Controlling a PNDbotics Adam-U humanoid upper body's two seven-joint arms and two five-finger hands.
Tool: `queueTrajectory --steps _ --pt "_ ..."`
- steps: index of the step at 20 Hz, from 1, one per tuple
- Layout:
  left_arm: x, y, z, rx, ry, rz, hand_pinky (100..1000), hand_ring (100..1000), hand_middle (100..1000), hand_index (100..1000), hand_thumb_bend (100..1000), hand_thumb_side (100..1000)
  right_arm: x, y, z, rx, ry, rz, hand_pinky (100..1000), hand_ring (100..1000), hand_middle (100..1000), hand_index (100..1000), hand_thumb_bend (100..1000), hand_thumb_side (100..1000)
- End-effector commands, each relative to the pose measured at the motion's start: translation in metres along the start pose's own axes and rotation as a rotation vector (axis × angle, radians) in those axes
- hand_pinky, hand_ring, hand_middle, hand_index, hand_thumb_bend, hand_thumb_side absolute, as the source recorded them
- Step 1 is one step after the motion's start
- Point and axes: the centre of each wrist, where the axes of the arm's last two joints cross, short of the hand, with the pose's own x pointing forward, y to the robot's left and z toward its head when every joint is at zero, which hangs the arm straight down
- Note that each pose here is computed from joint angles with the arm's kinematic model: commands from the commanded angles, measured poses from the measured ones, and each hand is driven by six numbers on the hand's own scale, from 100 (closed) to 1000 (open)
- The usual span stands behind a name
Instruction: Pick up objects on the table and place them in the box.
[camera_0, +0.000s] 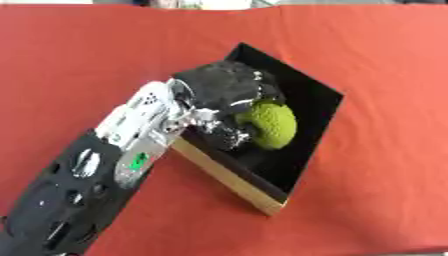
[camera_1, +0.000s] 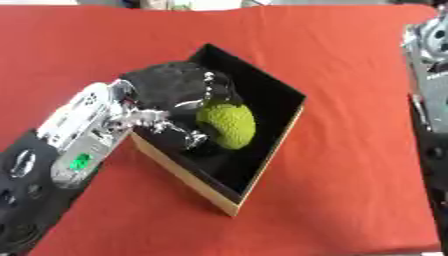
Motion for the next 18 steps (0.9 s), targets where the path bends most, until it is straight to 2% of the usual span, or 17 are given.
queueTrajectory --steps 1,8,15,16,18 --pt "-0.001 0.013 0.006 0.029 -0.002 -0.034 843 795 806 922 244 441 0.006 -0.006 -0.005 -0.012 -0.030 0.005 704 644 517 650 100 710" --pt "-0.008 0.038 0.025 0.130 0.036 -0.049 833 786 796 911 159 435 0.005 -0.007 -0.006 -0.019 -0.034 0.011 705 644 519 651 100 708" --pt "-0.005 0.048 0.033 0.157 0.044 -0.036 833 786 796 911 159 435 0.005 -0.007 -0.006 -0.022 -0.035 0.013 705 644 519 651 100 708" --pt "-0.006 0.048 0.035 0.161 0.049 -0.032 782 750 752 863 100 421 0.005 -0.008 -0.006 -0.024 -0.035 0.016 706 645 521 653 100 706" --pt "-0.015 0.053 0.052 0.211 0.092 -0.015 769 742 741 837 100 420 0.003 -0.011 -0.005 -0.035 -0.032 0.032 706 645 521 653 100 706"
